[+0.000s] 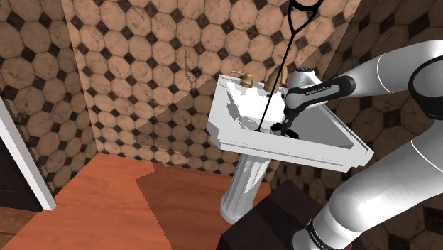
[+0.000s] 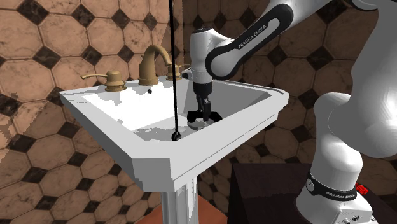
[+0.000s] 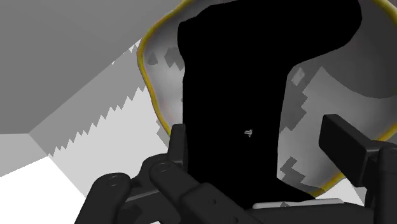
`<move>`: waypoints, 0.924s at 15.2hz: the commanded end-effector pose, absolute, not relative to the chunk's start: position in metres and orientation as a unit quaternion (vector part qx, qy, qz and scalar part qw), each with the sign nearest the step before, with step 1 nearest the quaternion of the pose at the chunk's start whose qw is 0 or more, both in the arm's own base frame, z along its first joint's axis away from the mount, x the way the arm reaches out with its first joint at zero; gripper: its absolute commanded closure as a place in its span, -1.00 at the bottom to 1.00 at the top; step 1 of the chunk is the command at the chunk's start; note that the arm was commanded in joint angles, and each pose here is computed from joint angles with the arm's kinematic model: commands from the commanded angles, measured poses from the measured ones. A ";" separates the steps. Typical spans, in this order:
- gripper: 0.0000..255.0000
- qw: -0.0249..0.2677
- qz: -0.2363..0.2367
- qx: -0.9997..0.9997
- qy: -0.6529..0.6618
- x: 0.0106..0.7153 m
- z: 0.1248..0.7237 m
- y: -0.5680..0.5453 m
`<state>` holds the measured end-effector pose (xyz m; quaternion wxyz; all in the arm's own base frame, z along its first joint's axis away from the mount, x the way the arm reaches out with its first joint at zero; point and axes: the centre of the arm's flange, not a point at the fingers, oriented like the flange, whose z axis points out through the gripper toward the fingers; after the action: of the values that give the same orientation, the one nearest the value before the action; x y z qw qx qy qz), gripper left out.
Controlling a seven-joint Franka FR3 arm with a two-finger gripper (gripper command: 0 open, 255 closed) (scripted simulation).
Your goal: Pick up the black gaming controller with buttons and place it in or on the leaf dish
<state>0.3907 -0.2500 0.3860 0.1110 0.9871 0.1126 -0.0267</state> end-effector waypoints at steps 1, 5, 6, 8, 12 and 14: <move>-1.00 0.111 -0.027 0.987 0.113 0.391 0.386 -0.250; -1.00 0.111 -0.027 0.987 0.113 0.391 0.399 -0.247; -1.00 0.111 -0.027 0.987 0.113 0.391 0.412 -0.244; -1.00 0.111 -0.027 0.987 0.113 0.392 0.435 -0.239; -1.00 0.111 -0.027 0.987 0.113 0.392 0.435 -0.239; -1.00 0.111 -0.027 0.987 0.113 0.392 0.435 -0.239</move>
<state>0.3921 -0.2389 0.4344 0.1110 0.9871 0.1126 -0.0267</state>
